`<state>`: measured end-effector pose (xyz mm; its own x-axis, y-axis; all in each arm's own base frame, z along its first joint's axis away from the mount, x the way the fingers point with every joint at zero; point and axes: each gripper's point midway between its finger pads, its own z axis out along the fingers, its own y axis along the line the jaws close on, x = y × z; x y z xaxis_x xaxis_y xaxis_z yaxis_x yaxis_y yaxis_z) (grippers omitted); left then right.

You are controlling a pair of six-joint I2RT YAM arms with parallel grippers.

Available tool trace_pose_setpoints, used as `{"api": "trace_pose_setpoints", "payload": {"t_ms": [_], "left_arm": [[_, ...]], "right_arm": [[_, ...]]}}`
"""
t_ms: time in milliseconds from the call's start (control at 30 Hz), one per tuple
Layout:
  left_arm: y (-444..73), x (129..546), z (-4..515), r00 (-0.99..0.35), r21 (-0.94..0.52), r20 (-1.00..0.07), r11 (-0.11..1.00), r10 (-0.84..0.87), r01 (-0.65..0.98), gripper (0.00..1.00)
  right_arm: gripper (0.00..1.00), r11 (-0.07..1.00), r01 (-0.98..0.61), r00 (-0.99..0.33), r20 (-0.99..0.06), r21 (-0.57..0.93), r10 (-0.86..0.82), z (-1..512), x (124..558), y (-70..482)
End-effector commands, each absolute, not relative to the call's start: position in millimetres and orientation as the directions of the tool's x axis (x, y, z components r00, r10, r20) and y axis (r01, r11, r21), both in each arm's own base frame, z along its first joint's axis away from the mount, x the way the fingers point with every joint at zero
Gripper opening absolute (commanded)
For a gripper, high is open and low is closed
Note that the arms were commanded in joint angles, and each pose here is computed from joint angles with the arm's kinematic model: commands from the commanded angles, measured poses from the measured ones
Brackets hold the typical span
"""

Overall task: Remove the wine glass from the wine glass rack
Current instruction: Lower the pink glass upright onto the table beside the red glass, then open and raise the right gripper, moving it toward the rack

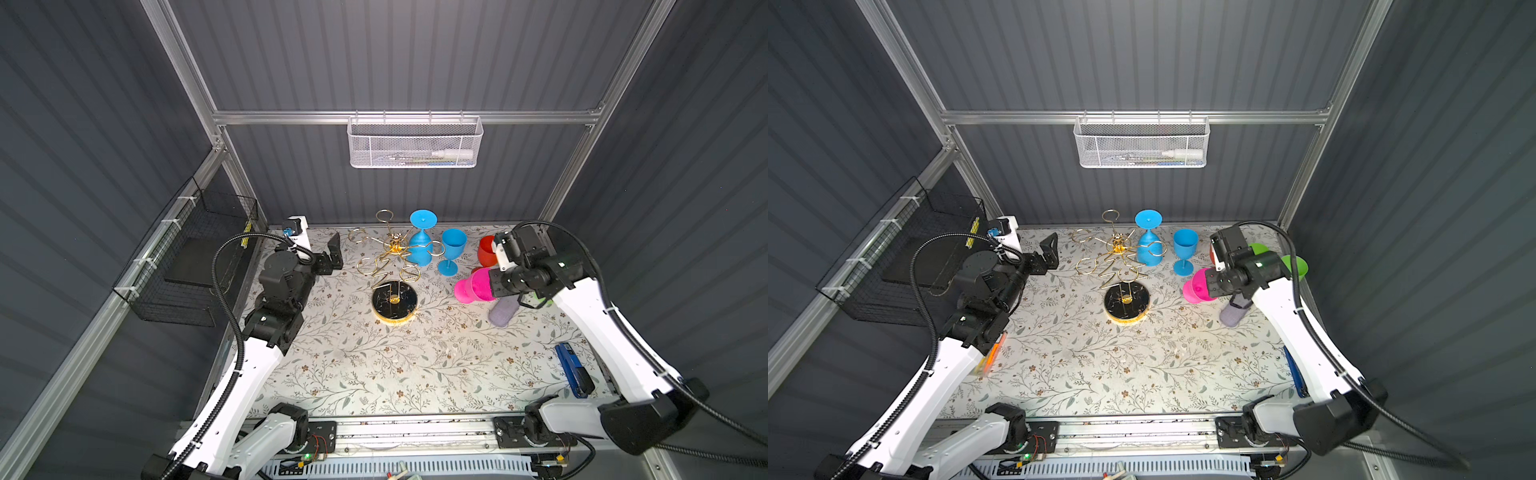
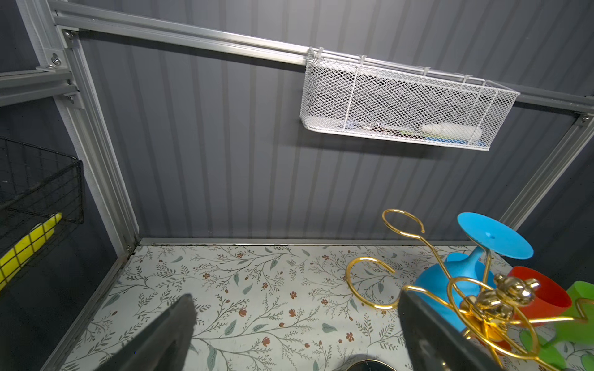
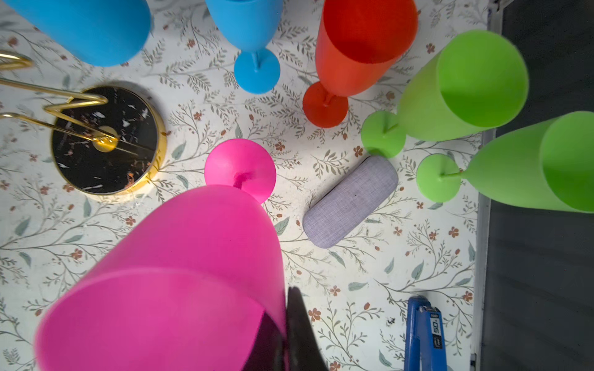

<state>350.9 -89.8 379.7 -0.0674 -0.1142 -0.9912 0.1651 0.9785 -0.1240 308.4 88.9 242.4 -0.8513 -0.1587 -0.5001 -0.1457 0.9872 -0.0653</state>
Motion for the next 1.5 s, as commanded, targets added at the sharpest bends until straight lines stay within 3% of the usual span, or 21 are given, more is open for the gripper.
{"api": "trace_pose_setpoints", "payload": {"t_ms": [0,633,1133,1267,1467], "left_arm": [[-84.3,347.5,379.1,-0.060,-0.101,-0.994,0.984,-0.093,0.145,1.00],[-82.9,345.6,375.8,-0.059,-0.075,-0.996,0.987,-0.067,0.144,1.00],[-84.5,348.1,375.8,-0.058,-0.066,-0.997,0.987,-0.058,0.149,1.00],[-84.3,347.7,376.4,-0.055,-0.065,-0.997,0.987,-0.057,0.149,1.00],[-84.5,346.1,378.2,-0.051,-0.065,-0.997,0.986,-0.058,0.153,1.00]], "right_arm": [[0.00,0.982,-0.172,-0.850,-0.493,-0.072,-0.185,245.3,320.6,90.9],[0.07,0.962,-0.224,-0.910,-0.318,-0.158,-0.265,191.6,378.3,99.8],[0.11,0.961,-0.236,-0.920,-0.284,-0.141,-0.268,172.3,386.8,106.6],[0.16,0.963,-0.235,-0.918,-0.296,-0.132,-0.265,175.6,387.5,107.9],[0.34,0.969,-0.222,-0.901,-0.359,-0.105,-0.246,192.7,389.0,110.3]]}}
